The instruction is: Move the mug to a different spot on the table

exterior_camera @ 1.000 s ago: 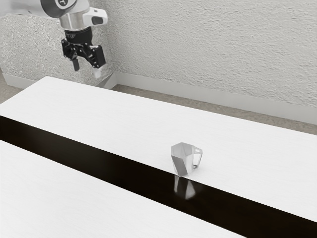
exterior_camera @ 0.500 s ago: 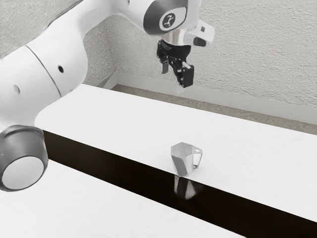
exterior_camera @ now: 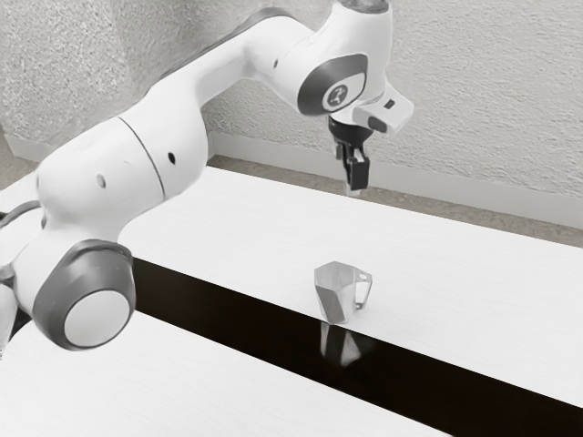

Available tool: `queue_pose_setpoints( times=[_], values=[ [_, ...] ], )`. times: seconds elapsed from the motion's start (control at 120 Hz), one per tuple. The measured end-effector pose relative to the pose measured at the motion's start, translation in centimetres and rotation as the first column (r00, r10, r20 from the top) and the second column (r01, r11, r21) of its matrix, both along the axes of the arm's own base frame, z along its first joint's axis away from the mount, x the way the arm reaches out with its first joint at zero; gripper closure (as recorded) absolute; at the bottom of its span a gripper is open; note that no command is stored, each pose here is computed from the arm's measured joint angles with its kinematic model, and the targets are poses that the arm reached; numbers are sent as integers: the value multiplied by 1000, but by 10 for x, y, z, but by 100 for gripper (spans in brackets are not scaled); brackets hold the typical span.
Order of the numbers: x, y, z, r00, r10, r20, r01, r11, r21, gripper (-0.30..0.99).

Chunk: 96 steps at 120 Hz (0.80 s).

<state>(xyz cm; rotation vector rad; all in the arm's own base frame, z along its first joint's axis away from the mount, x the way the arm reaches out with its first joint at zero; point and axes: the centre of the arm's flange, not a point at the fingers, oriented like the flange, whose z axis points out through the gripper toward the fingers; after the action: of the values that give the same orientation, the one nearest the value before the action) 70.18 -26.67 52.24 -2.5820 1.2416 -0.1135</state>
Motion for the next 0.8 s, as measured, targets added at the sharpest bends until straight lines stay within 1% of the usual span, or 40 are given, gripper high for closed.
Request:
queue_pose_setpoints(
  times=[0.175,0.383,0.5,0.633,0.8],
  values=[
    [14,-19,-51,994,-101,-45,100,995,-21,0],
    [9,-51,-93,974,-197,-110,192,980,-55,0],
    [4,-61,-111,964,-219,-154,212,975,-60,0],
    [-3,-71,-136,953,-218,-211,213,976,-45,0],
    [-7,-76,-160,941,-215,-261,211,976,-45,0]
  ],
)
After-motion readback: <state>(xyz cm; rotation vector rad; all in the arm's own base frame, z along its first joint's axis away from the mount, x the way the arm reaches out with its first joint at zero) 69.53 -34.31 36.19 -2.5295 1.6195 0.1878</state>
